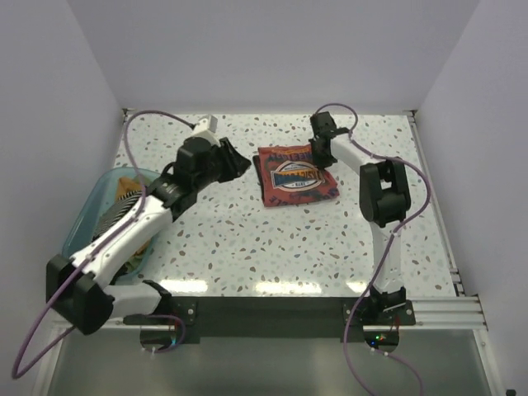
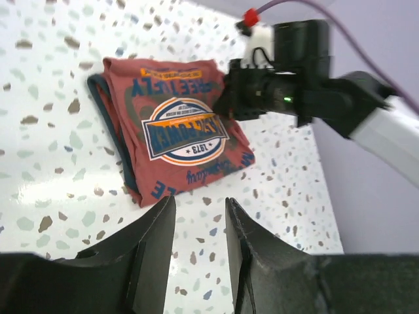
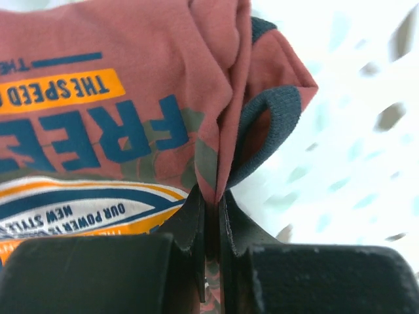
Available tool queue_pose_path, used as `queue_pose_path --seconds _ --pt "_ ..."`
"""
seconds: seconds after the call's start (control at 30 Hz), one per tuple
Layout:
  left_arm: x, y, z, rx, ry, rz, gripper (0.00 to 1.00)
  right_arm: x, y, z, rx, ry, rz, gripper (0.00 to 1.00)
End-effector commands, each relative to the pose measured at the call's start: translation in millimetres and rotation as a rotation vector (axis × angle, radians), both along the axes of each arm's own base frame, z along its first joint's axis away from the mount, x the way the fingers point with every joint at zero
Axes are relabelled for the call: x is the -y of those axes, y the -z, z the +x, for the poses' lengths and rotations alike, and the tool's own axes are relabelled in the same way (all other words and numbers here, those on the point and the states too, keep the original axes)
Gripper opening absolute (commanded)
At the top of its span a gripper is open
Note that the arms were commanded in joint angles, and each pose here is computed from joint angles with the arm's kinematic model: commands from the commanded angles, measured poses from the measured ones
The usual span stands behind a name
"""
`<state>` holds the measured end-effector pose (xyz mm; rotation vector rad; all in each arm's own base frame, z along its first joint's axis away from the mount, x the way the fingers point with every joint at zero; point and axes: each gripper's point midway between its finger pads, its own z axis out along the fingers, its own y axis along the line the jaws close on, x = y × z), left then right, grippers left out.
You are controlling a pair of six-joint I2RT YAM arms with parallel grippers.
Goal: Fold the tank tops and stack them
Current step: Neatly place the folded tank top to the corner
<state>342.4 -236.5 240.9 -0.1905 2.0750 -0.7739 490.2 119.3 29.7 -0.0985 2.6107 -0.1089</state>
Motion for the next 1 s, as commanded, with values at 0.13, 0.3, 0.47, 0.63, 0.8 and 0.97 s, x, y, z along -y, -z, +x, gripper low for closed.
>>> queue_pose_path --seconds 0.13,0.3,0.47,0.63,0.8,0.97 --pt "-33.9 -22.8 -56.6 0.064 0.083 0.062 0.42 94.7 -9.3 74.4 0.077 0.096 -0.24 0.0" --pt "-49.3 -19.7 -73.5 0.083 0.091 0.104 0.43 161.2 -7.1 103.4 0.141 0.139 -0.382 0.0" --pt "-55.2 -16.2 -79.9 0.097 0.101 0.121 0.44 201.7 -18.7 119.8 0.177 0.189 -0.397 0.0" --pt "-56.0 -10.0 -75.9 0.101 0.121 0.152 0.44 232.2 -22.3 127.3 0.198 0.205 -0.447 0.0" --pt "-53.2 8.9 -71.2 0.075 0.134 0.172 0.45 266.9 -28.0 133.8 0.233 0.225 -0.537 0.0" --pt "-49.3 23.1 -67.0 0.049 0.144 0.181 0.46 282.2 -49.6 148.4 0.321 0.236 -0.593 0.0"
